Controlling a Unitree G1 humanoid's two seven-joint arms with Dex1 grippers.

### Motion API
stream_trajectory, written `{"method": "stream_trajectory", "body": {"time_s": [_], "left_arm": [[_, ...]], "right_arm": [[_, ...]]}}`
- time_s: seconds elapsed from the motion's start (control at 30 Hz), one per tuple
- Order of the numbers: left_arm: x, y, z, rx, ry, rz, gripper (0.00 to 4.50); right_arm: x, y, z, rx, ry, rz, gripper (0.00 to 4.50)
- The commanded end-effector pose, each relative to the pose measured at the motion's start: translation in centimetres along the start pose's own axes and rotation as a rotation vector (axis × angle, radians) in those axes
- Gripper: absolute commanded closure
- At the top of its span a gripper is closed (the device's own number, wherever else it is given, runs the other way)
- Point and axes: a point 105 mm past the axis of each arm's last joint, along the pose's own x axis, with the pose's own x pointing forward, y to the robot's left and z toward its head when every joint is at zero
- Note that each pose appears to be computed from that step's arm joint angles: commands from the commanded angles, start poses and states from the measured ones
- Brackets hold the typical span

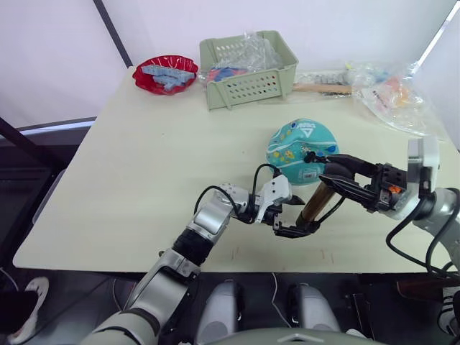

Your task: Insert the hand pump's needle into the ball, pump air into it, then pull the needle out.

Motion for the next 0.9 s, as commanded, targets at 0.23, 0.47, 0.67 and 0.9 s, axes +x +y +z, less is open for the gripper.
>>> {"method": "stream_trajectory", "body": {"time_s": [0.23,0.47,0.67,0.9], "left_arm": [[0.4,-0.6,0.5,0.018,-0.022,-0.033,3.38],[0.6,-0.7,-0.1,0.011,-0.014,-0.032,3.39],[2.2,-0.1,-1.1,0.034,0.009,0.01,3.39],[4.2,1.0,-2.6,0.07,0.036,0.096,3.39]], "right_arm": [[0.2,0.9,1.2,-0.059,-0.034,0.038,2.71],[0.1,1.2,0.9,-0.075,-0.018,0.05,2.71],[-0.3,1.5,-1.3,-0.119,0.05,0.066,2.71],[-1.4,0.8,-3.7,-0.194,0.1,0.019,2.71]]}}
